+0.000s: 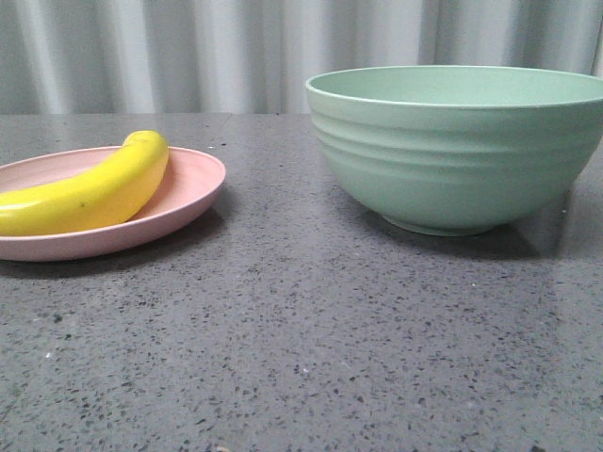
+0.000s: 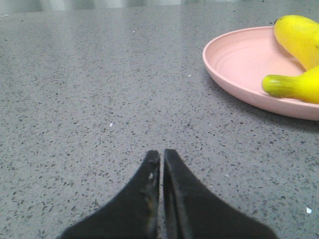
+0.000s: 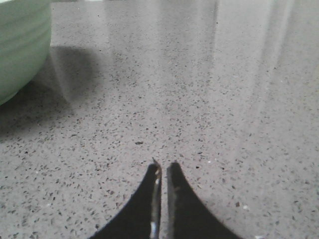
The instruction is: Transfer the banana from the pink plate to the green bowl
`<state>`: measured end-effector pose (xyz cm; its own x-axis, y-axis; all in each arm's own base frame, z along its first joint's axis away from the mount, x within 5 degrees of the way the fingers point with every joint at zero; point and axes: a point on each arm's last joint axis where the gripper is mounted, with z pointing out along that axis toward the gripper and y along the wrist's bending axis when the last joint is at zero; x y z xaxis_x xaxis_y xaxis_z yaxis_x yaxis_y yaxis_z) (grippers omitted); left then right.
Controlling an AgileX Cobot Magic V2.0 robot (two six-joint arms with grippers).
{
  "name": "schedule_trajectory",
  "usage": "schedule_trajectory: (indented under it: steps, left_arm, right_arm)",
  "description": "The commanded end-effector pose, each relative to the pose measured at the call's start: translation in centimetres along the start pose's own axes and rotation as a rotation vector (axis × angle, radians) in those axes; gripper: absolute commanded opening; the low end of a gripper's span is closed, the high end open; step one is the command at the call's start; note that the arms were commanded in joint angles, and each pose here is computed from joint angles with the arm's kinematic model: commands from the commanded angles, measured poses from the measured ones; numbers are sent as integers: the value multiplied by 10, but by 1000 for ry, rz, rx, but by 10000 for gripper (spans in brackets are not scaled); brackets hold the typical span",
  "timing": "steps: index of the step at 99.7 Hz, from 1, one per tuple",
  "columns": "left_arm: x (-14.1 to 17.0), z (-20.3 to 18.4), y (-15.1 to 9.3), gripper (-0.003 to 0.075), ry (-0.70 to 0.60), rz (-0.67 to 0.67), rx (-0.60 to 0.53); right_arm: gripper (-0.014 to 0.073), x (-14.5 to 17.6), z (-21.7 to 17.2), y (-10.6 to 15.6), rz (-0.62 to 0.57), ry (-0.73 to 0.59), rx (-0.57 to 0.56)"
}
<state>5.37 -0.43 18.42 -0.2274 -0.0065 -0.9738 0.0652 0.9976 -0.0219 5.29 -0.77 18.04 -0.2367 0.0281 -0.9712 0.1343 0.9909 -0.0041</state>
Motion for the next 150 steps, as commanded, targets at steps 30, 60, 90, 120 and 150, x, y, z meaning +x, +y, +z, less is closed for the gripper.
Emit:
schedule_trajectory:
  steps: [30, 60, 90, 120, 150]
  left_arm:
    - [-3, -1, 0, -20, -80, -10, -3]
    - [-3, -1, 0, -20, -80, -10, -3]
    - [-8, -2, 0, -20, -126, -9, -4]
    - [-18, -4, 1, -20, -239, -9, -6]
    - [-22, -5, 1, -20, -288, -9, -9]
  right_arm:
    - [-70, 3, 0, -1, -18, -25, 11]
    - [-70, 3, 0, -1, -18, -25, 11]
    - [-70, 3, 0, -1, -18, -25, 11]
    - [-70, -2, 0, 0, -19, -85, 9]
    - [-70, -13, -2, 0, -20, -207, 4]
